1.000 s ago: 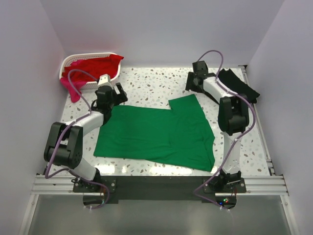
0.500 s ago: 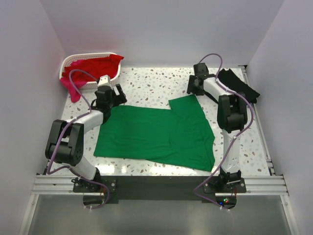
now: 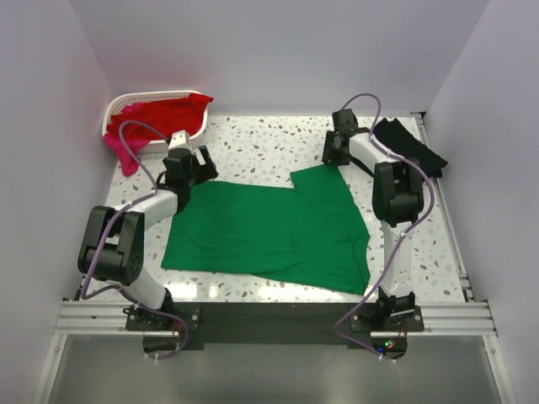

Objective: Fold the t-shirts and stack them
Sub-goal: Fold the tshirt

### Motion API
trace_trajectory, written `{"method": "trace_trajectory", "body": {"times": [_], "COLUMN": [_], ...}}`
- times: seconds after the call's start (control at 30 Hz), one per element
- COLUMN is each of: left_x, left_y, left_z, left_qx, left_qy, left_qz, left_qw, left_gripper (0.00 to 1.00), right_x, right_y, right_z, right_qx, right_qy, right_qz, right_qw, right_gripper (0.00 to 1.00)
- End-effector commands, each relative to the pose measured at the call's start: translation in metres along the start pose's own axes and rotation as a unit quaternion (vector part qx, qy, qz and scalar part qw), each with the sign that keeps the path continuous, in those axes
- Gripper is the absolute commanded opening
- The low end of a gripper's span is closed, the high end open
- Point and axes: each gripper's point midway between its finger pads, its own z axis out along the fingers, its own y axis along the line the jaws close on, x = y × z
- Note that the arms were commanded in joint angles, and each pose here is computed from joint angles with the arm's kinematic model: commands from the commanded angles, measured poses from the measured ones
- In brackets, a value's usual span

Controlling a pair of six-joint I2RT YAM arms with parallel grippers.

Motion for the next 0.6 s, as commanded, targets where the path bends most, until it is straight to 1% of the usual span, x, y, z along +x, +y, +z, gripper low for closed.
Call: {"method": "trace_trajectory", "body": {"times": [0.0,0.3,0.4,0.43,0.57], "left_x": [-0.012,-0.015,-0.014,-0.015,-0.014], "left_y": [0.002,0.004,0.005,0.005,0.005], "left_z": [-0.004,-0.007,-0.007,-0.007,-0.007], "left_qx": [-0.002,-0.004,-0.004,-0.004,-0.004], "left_qy": [-0.019,-0.025,-0.025,-0.026,-0.025], "left_qz": [0.002,0.0,-0.001,-0.001,0.001], "left_qw": [1.0,1.0,1.0,1.0,1.0], "left_gripper": [0.93,0.93,0.93,0.93,0.93], "right_x": [-0.008,-0.007,-0.006,-0.006,-0.001], "right_y": [0.002,0.001,-0.001,-0.001,-0.001], "right_z": [0.003,0.013,0.014,0.013,0.011], "right_qx": [0.002,0.01,0.014,0.013,0.01], "right_qy": [-0.006,-0.001,0.001,0.002,0.008], "right_qz": [-0.008,-0.014,-0.018,-0.018,-0.02], "right_qw": [1.0,1.0,1.0,1.0,1.0], "right_gripper": [0.48,0.44,0.4,0.36,0.27]}}
